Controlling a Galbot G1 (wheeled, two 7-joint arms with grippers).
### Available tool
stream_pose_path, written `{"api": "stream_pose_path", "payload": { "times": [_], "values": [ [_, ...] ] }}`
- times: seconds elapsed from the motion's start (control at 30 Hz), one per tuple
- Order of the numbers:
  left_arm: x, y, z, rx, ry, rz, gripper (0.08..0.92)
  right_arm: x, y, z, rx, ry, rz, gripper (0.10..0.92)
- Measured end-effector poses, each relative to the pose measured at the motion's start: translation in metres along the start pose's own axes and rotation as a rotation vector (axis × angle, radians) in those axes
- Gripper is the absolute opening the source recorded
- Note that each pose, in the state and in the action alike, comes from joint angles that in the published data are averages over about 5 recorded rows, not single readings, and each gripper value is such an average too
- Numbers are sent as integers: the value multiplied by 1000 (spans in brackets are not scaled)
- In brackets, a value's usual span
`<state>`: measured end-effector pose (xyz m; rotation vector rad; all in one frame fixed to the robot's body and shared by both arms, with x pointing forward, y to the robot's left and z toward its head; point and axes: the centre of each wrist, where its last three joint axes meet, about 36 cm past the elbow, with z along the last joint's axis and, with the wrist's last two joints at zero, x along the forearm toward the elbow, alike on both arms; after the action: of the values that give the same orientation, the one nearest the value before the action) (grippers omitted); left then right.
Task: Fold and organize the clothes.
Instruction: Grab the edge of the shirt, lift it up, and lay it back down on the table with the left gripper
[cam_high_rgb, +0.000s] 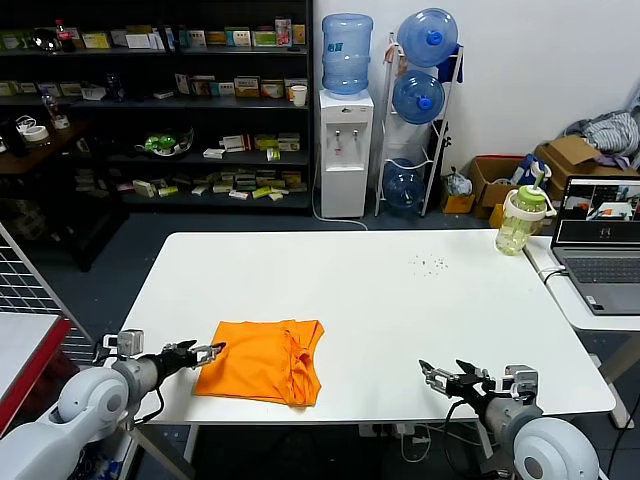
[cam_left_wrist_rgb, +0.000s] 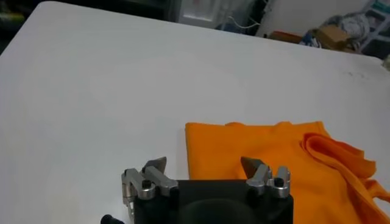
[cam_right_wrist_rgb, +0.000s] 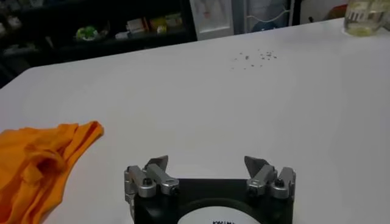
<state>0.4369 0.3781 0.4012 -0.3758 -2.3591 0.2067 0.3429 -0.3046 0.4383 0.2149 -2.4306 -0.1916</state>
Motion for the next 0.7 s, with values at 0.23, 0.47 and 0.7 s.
{"api": "stream_pose_path", "payload": {
  "times": [0.23,0.47,0.7],
  "values": [
    [-7,4,2,-2,27,9,806,0,0,0,-2,1,1,823],
    [-9,3,3,-5,48,16,726,-1,0,1,-3,4,1,823],
    [-9,1,4,-11,60,23,545,-1,0,1,-2,6,1,823]
  ]
}}
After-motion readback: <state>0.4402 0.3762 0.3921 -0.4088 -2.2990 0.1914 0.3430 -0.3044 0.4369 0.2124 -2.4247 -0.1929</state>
